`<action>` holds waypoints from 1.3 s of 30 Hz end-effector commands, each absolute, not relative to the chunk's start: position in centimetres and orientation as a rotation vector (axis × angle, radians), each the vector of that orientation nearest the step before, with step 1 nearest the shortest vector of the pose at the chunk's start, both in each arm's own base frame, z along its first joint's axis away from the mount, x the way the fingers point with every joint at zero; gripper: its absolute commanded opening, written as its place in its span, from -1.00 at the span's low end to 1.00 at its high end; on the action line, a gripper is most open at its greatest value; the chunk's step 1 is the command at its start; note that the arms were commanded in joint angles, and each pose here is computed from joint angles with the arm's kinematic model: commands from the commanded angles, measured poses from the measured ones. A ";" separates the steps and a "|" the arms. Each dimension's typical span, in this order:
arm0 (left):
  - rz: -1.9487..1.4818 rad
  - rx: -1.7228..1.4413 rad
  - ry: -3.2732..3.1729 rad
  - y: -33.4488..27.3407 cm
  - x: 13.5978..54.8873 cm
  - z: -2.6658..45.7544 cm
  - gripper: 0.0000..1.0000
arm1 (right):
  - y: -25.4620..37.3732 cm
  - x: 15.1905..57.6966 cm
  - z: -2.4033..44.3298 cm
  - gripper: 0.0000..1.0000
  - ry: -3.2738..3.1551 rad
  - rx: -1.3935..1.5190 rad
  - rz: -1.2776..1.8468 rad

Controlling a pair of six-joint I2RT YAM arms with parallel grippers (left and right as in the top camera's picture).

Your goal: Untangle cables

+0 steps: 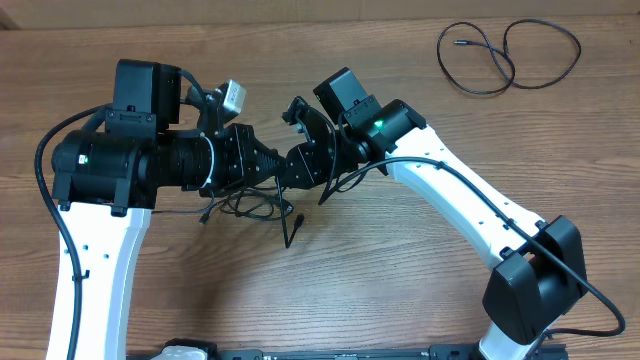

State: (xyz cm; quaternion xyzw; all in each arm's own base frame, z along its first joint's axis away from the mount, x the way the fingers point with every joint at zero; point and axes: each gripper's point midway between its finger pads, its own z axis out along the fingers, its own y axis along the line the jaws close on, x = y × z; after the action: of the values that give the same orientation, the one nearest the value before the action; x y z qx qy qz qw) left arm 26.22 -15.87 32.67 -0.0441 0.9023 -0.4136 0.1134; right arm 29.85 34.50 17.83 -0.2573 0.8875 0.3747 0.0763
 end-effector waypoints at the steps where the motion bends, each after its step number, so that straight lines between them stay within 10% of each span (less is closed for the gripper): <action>1: -1.260 -0.111 2.633 -16.4 25.9 33.4 -0.91 | 33.8 30.8 17.6 -0.49 2.648 -0.759 1.020; 17: -1.049 -0.262 2.685 -14.5 27.8 31.2 -0.91 | 36.9 26.0 19.1 -0.48 2.632 -0.900 1.282; 24: -0.988 -0.362 2.745 -14.0 28.9 29.3 -0.91 | 37.2 26.0 19.5 0.57 2.612 -0.910 1.311; 39: -1.370 -0.008 2.716 -17.6 26.5 31.2 -0.92 | 33.5 31.2 16.0 1.00 2.763 -0.495 0.789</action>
State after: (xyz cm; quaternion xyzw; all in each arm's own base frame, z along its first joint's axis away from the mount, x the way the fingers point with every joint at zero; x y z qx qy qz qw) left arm 27.42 -16.47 29.37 -0.0488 0.9095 -0.4107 0.0417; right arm 29.68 34.78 16.29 -0.2224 0.9209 0.3078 0.0877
